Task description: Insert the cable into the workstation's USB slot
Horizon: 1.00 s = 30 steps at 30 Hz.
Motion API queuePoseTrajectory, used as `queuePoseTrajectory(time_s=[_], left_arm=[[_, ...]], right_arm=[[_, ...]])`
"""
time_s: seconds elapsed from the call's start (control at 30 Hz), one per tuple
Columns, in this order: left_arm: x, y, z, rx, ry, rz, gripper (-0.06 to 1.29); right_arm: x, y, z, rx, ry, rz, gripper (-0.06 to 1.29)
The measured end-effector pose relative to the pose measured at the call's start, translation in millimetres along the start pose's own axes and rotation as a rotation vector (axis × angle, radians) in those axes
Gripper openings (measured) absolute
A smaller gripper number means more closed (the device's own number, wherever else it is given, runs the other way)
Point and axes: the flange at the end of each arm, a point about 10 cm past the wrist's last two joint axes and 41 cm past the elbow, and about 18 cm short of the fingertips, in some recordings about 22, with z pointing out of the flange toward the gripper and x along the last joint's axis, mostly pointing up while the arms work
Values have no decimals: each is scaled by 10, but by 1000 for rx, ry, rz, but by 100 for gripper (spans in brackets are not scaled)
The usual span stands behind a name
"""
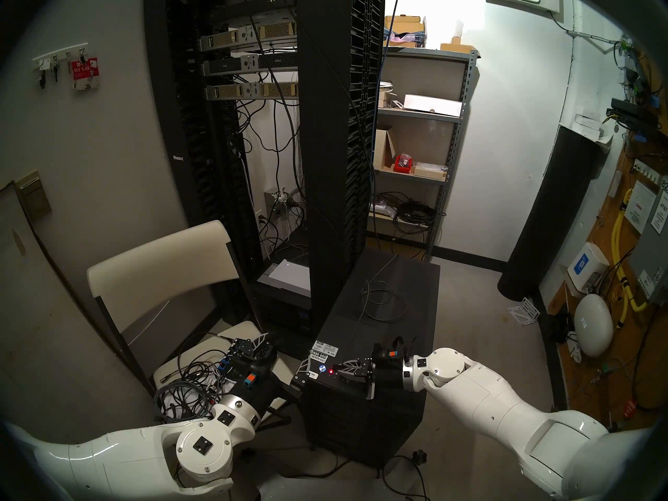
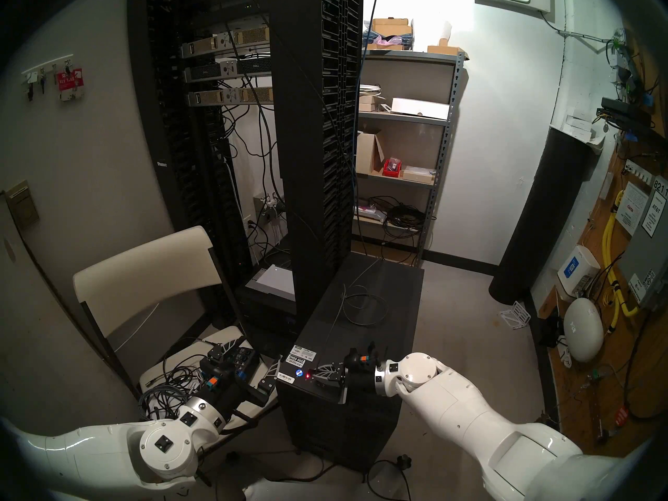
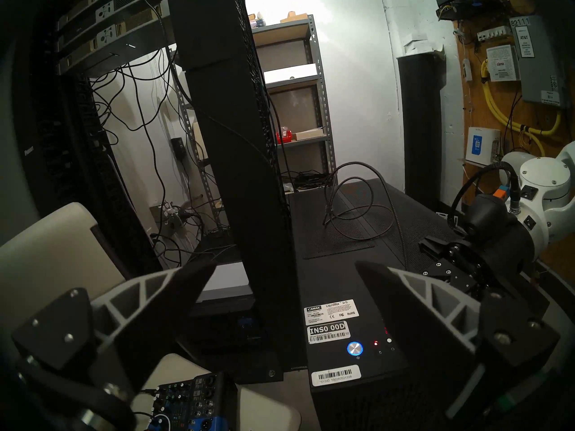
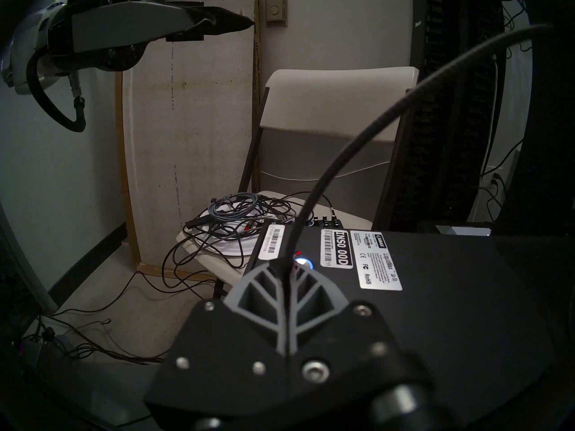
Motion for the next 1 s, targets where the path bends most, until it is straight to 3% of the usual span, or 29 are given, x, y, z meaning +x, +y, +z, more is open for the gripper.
queuePoseTrajectory(time_s=[1.0], left_arm=[[16, -8, -14, 5, 3, -12, 127]], right_arm=[[-49, 6, -2, 8, -12, 6, -3]])
